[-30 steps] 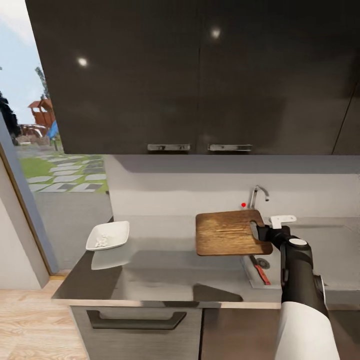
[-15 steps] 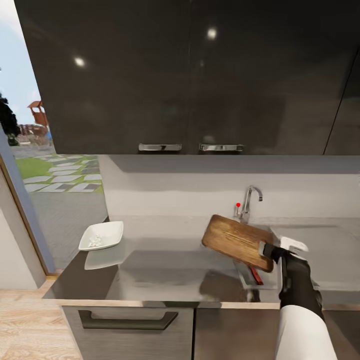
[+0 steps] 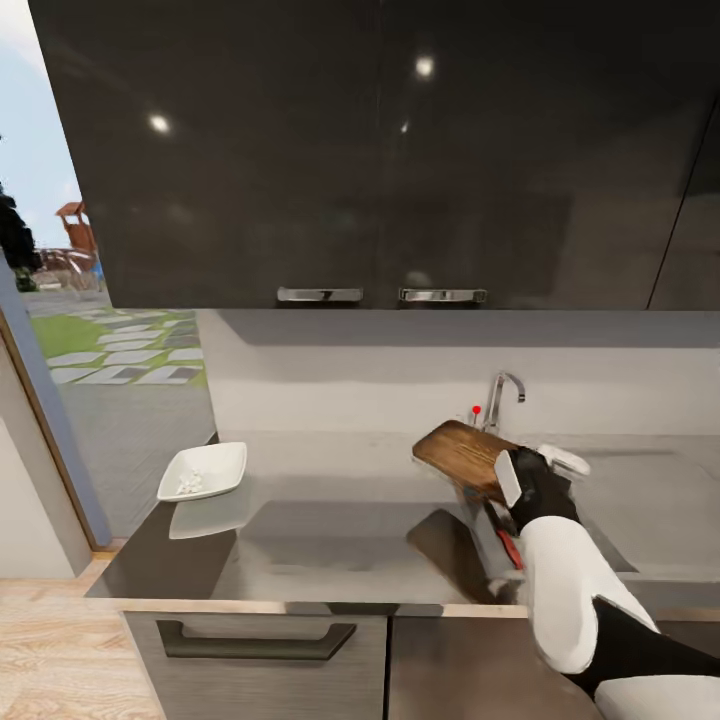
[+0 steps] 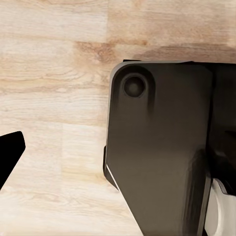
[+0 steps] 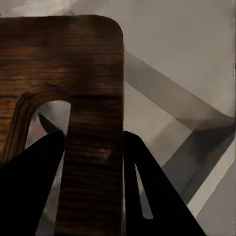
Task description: In the kitchen, take the Vidalia onion out of the sink, dice it on the chopping board with the paring knife, put the diced onion into the bowl on the countertop, then place both the paring knife and the chopping board into the sink.
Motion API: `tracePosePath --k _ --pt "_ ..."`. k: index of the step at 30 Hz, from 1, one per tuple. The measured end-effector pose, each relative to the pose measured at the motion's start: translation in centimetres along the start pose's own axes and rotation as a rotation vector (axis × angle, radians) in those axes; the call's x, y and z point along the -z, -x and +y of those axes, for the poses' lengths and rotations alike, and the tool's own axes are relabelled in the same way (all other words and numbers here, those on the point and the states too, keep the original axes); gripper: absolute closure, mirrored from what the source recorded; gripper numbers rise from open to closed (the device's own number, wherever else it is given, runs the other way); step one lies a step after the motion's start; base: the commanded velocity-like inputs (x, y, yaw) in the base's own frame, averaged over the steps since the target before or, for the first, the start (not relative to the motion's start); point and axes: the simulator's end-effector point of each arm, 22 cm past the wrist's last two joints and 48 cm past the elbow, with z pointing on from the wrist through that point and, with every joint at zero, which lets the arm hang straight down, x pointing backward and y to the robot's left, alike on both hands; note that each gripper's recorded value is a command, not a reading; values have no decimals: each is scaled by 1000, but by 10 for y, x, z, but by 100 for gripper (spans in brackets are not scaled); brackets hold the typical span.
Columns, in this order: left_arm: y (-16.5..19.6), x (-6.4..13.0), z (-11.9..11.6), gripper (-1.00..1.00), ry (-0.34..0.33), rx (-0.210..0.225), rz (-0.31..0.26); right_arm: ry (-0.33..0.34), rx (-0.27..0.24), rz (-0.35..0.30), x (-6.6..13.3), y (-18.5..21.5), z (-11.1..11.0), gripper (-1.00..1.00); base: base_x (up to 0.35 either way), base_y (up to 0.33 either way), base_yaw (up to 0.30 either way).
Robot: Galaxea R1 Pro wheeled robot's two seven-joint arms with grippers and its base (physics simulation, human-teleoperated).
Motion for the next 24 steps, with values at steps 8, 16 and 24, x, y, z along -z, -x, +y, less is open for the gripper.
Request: tracePosePath --k 8,16,24 --pt "0 0 -1 -100 -1 1 -1 -108 -235 50 -3 -4 -16 100 0 0 0" --pt "1 0 -1 -100 -2 1 -2 -239 -327 25 -8 -49 -33 100 0 0 0" --pt "1 0 -1 -100 -2 1 -3 -414 -355 32 4 -67 -66 100 195 0 0"
